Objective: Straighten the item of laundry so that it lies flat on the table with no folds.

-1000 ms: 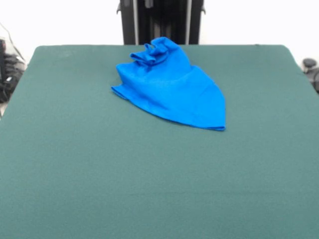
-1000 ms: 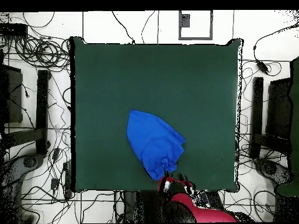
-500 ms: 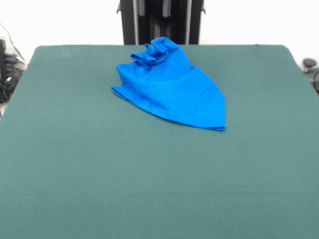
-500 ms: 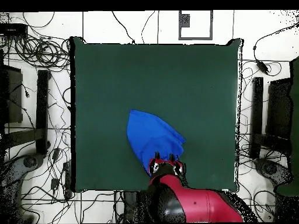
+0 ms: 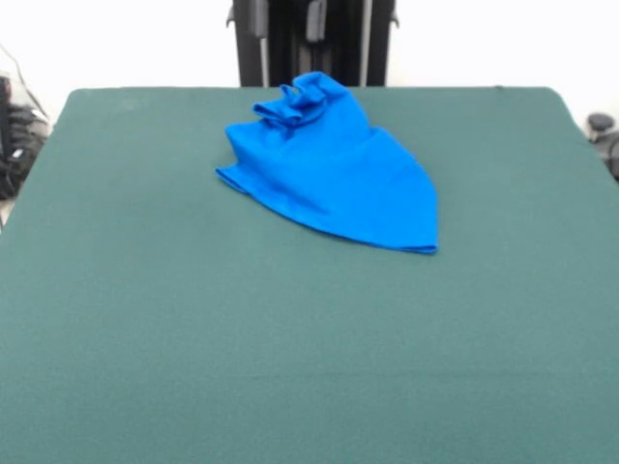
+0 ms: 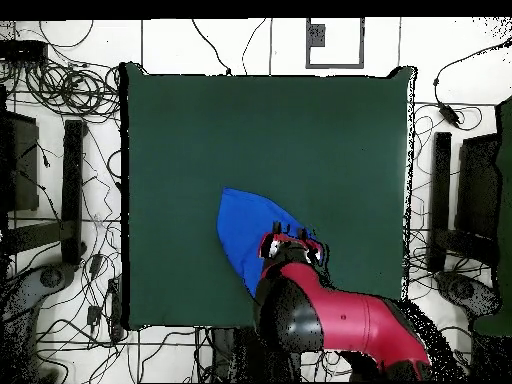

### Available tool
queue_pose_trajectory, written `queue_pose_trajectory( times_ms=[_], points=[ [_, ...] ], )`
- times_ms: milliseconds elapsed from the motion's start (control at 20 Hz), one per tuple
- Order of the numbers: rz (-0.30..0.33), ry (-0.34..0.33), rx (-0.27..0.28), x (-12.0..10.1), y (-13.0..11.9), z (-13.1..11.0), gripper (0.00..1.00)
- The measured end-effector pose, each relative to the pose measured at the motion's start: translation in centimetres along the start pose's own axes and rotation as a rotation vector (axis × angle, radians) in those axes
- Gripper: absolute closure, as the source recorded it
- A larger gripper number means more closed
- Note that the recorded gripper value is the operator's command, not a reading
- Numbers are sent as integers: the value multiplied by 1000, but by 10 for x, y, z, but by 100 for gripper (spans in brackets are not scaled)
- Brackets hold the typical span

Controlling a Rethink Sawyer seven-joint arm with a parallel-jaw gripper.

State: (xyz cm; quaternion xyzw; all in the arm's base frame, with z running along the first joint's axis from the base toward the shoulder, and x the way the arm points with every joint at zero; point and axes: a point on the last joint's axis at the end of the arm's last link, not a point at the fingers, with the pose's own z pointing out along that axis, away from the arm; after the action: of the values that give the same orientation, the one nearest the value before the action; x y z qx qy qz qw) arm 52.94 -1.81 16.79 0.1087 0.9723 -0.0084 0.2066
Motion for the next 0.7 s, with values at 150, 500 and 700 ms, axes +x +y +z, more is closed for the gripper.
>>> queue_pose_trajectory(
  times_ms=[150,500,700],
  points=[
    [27,-11,5,-23,-3,5,0],
    [46,-1,9,-48,-4,17,0],
    [45,12,9,-53,-2,28,0]
  ],
)
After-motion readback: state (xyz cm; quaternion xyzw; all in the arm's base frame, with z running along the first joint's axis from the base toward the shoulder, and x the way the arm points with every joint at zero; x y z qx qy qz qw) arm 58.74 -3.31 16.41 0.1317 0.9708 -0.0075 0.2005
